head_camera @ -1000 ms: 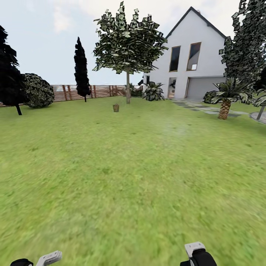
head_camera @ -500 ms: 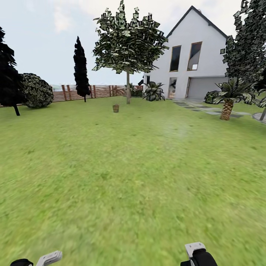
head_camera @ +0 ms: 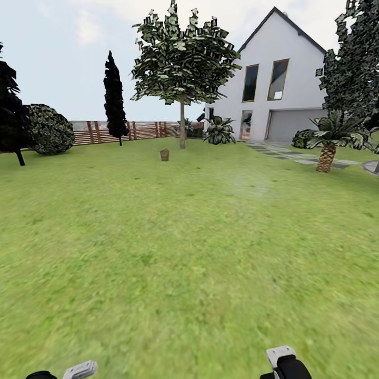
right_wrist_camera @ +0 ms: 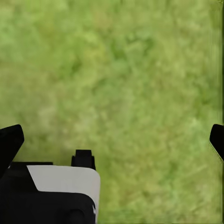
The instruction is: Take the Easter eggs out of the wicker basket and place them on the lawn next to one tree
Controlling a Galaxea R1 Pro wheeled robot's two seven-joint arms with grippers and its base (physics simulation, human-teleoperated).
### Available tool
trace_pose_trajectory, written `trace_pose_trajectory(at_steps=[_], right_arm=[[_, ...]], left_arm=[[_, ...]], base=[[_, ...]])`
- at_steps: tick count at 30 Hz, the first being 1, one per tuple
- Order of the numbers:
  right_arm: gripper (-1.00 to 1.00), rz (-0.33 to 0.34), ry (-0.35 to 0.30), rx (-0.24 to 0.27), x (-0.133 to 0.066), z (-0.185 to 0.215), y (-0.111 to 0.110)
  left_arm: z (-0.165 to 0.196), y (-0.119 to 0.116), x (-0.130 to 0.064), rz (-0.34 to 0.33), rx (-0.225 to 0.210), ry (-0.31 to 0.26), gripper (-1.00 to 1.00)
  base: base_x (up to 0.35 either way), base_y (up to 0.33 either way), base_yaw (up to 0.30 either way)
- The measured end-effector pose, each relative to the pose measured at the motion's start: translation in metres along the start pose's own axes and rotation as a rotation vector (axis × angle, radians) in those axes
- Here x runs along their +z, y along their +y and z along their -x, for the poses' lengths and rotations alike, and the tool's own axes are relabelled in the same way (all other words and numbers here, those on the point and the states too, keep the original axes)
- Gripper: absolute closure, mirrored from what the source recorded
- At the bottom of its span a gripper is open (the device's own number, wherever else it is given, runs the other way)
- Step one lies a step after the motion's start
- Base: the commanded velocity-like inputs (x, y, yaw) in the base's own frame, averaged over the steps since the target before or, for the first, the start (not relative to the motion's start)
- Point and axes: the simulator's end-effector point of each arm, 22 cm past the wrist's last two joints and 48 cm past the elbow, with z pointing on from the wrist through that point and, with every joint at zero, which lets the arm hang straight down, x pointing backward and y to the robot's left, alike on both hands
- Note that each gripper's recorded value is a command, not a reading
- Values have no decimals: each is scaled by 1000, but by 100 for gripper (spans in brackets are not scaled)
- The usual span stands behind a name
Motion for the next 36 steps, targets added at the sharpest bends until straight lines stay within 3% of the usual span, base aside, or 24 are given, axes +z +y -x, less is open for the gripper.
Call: trace_pose_trajectory(at_steps=[8,21,27,36], right_arm=[[-100,-32,-6,1,-2,2,-8],[-100,-38,-7,2,-2,2,-10],[-100,-56,-10,69,-3,3,-30],[-100,-58,-10,80,-3,3,-33]], left_arm=[[0,8,1,47,26,1,-100],[-1,9,1,51,27,3,-100],[-1,10,1,55,29,1,-100],[-1,10,1,55,29,2,-100]], base=[[339,0,0],[326,0,0],[334,0,0],[335,0,0]])
